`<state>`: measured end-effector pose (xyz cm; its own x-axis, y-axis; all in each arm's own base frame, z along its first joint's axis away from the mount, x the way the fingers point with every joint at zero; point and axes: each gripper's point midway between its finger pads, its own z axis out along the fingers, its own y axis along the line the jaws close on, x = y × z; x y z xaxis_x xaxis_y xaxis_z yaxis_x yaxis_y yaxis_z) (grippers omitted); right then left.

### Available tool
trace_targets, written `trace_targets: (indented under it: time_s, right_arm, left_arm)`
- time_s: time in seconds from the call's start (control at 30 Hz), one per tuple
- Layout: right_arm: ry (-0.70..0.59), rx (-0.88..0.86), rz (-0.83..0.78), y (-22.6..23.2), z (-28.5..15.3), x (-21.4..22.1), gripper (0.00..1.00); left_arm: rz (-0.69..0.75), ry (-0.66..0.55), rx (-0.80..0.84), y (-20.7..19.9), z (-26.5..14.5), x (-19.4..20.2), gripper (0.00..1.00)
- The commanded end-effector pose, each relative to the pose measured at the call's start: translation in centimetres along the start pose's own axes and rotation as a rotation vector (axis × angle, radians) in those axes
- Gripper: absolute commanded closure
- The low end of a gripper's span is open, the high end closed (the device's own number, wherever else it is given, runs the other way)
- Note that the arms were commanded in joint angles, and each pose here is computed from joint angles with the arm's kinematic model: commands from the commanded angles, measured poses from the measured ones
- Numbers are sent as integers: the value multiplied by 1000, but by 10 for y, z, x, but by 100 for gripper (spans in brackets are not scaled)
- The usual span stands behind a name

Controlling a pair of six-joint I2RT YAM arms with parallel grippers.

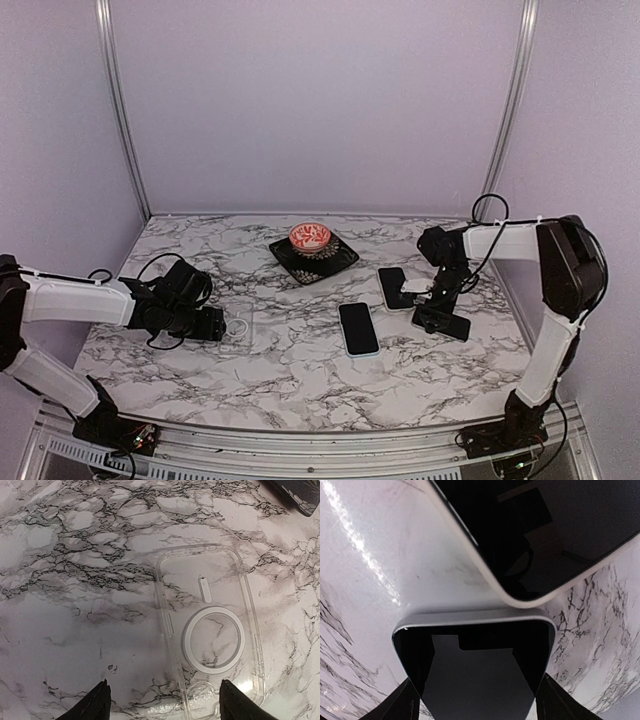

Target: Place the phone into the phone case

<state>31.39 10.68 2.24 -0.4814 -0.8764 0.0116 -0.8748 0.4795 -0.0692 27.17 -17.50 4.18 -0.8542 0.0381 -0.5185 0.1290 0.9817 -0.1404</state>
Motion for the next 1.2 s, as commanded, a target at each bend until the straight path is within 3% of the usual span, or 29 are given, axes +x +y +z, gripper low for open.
trace_targets:
  time_s: [0.0, 0.27, 0.43, 0.57, 0.8, 0.97, 1.17]
  right_arm:
    - [-152, 66, 24, -8, -27, -28, 58]
    - [-389, 201, 76, -18, -76, -45, 58]
    - [-553, 248, 96, -18, -112, -57, 59]
    - [-713, 272, 110, -18, -147, -72, 60]
    - [-856, 352, 156, -22, -193, -88, 62]
    - [-970, 358, 62, 7, -218, -122, 62]
    - [-1154, 372, 189, 32, -258, -163, 64]
  left_arm:
    - [-18, 11, -81, 20, -6, 9, 27]
    - [-17, 73, -132, 31, 7, 26, 55]
    - [5, 100, -166, 38, 12, 35, 57]
    - [49, 181, -98, 25, 25, 50, 67]
    - [122, 230, 55, -14, 31, 58, 70]
    - [170, 235, 189, -56, 32, 55, 72]
    - [225, 176, 257, -96, 37, 36, 73]
